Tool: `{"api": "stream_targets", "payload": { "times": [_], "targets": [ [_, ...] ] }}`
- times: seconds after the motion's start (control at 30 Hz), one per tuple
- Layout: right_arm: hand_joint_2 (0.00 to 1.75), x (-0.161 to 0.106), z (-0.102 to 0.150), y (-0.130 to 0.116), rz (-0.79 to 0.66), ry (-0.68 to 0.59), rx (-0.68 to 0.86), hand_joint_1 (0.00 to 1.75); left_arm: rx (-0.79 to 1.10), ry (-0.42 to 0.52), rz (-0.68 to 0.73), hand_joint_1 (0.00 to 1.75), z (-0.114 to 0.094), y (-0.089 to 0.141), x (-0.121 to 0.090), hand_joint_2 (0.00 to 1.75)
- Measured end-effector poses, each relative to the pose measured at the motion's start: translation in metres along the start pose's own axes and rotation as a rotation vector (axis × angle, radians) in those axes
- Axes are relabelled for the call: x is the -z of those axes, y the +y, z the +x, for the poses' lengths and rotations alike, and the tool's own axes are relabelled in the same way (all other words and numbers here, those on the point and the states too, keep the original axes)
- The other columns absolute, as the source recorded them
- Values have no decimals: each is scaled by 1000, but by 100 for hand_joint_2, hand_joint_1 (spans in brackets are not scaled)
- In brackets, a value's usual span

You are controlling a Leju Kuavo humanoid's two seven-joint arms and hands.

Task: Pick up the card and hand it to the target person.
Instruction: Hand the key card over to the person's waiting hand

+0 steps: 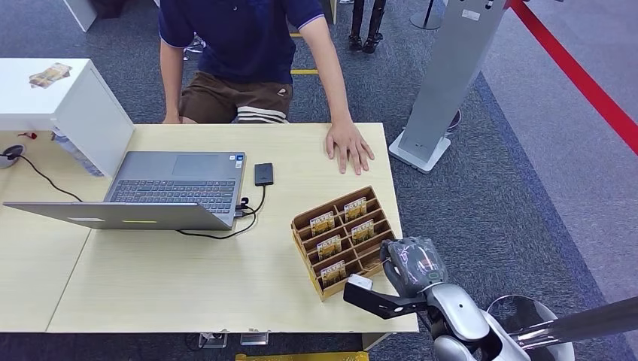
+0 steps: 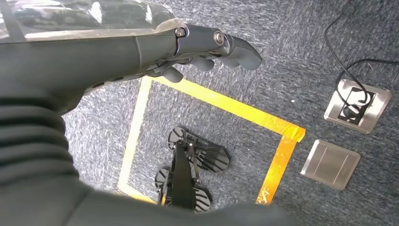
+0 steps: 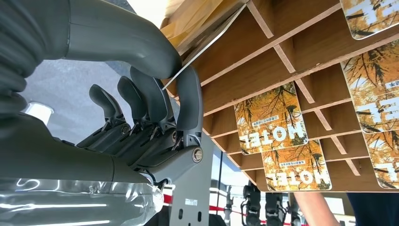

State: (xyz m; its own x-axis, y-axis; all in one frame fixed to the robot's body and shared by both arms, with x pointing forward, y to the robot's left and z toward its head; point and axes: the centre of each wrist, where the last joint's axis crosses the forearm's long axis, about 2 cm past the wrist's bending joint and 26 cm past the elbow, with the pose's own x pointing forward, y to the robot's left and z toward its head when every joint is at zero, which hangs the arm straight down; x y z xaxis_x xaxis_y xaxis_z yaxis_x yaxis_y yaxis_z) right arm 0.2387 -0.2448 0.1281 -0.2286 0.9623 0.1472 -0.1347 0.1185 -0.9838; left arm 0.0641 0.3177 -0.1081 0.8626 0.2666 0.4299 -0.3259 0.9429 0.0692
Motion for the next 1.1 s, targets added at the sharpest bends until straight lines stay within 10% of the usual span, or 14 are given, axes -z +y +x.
{"api": "stream_targets", "payload": {
  "times": [0.33, 0.73, 1.1],
  "targets": [
    [175, 2, -1, -21, 17, -11, 57, 150, -26, 15, 19, 0, 0, 1, 0, 175],
    [175, -2, -6, -149, -81, -22, 42, 150, -41, 29, 40, 0, 1, 7, 1, 175],
    [175, -10, 5, -209, -277, -147, 12, 150, -27, 25, 32, 0, 1, 6, 1, 175]
  ]
}}
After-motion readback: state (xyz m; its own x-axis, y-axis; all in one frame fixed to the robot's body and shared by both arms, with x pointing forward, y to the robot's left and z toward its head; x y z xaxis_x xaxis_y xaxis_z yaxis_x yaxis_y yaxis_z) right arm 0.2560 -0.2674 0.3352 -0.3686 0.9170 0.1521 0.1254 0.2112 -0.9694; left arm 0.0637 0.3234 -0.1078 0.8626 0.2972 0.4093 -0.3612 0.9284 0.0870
